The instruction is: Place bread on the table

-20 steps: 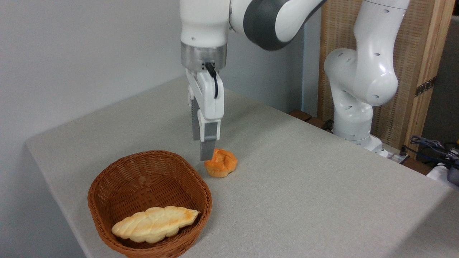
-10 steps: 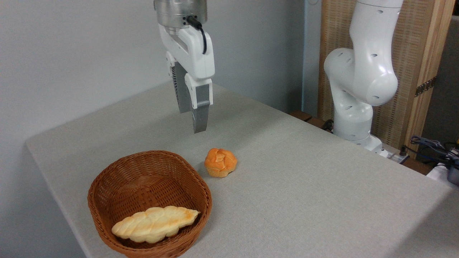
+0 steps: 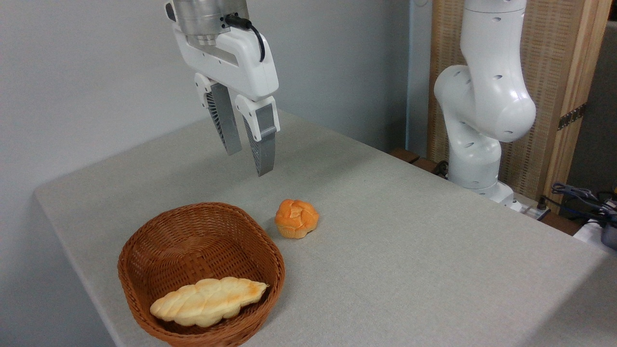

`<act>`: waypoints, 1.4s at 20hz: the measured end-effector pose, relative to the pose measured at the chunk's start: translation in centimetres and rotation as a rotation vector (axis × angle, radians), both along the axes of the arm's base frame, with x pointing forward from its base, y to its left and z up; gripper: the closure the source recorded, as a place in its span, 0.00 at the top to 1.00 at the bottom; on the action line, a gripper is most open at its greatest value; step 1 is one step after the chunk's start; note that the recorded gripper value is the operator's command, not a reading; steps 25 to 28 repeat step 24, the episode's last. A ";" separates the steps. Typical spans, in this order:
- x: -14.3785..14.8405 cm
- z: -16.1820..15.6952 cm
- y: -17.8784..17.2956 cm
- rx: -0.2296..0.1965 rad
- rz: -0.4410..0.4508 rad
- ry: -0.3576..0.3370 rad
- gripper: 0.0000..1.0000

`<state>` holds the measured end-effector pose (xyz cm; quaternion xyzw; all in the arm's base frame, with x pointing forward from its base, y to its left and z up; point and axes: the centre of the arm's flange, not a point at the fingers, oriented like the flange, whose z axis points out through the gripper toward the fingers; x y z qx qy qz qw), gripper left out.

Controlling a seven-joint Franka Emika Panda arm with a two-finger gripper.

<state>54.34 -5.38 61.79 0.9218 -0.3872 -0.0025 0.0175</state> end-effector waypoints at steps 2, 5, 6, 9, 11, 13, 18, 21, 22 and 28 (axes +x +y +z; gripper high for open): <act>0.1 0.0 -0.1 0.003 0.001 0.000 1.00; 0.1 0.0 -0.2 0.005 -0.002 0.000 1.00; 0.1 -0.1 -0.3 0.005 -0.003 0.001 1.00; 0.2 -0.3 -0.5 0.009 -0.008 0.004 1.00; 0.2 -0.4 -0.4 0.031 -0.006 0.004 1.00; 0.2 -0.4 -0.3 0.045 0.012 0.003 1.00; 0.2 -0.4 -0.2 0.048 0.035 0.002 1.00; 0.3 -0.4 0.0 0.049 0.039 0.003 1.00; 0.3 -0.4 0.1 0.049 0.041 0.003 1.00; 0.3 -0.4 0.3 0.049 0.044 0.003 1.00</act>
